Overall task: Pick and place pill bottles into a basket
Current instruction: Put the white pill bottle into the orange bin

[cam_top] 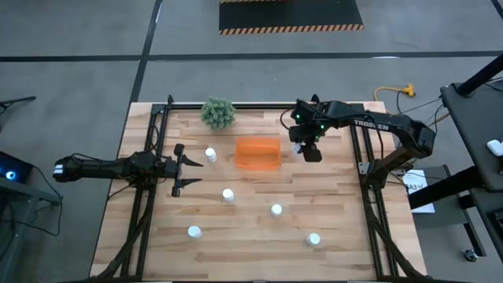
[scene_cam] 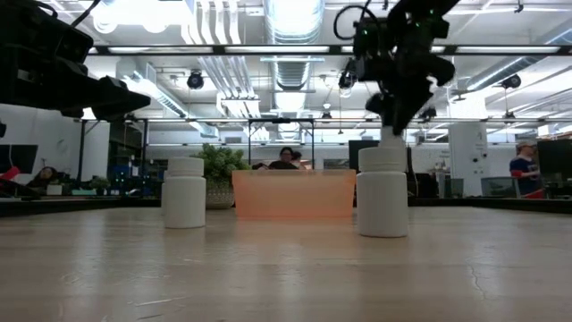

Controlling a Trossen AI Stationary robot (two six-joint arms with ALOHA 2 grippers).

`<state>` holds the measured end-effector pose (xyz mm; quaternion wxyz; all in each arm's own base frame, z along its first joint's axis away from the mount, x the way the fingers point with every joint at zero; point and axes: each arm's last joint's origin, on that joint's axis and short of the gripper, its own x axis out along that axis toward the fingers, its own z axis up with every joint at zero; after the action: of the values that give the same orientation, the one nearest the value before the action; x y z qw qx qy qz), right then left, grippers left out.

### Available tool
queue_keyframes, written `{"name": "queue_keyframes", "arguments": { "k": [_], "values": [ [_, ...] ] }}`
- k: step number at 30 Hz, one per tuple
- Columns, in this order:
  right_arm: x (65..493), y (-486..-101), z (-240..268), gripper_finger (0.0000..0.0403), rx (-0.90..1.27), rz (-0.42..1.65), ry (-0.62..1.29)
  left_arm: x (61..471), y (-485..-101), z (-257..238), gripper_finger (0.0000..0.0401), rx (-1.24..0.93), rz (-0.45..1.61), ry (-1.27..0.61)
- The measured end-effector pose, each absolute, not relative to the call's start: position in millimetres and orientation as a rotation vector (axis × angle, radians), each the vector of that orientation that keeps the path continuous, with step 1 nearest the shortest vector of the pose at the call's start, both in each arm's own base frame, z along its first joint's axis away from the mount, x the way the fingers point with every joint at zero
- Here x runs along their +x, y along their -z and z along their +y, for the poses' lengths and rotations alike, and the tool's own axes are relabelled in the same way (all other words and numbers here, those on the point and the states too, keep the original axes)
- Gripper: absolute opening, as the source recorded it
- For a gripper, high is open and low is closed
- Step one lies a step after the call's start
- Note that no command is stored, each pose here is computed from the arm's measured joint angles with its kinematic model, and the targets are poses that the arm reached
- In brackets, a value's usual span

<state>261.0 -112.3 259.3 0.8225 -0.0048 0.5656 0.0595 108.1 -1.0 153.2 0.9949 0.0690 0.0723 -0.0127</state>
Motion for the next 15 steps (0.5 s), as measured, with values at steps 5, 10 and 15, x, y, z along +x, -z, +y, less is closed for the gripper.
{"name": "queue_keyframes", "arguments": {
  "k": [5,10,15],
  "values": [
    [268.9,-289.0,-115.9,0.0145,-0.063,1.122,-0.111,108.1,-153.1,-1.0,0.0217,0.138,0.145,0.025],
    [280.7,-303.2,-121.3,0.0146,-0.083,1.088,-0.104,108.1,-153.2,-1.0,0.0217,0.138,0.145,0.025],
    [302.2,-293.4,-131.2,0.0146,-0.056,1.145,-0.122,108.1,-153.2,-1.0,0.0217,0.138,0.145,0.025]
  ]
}}
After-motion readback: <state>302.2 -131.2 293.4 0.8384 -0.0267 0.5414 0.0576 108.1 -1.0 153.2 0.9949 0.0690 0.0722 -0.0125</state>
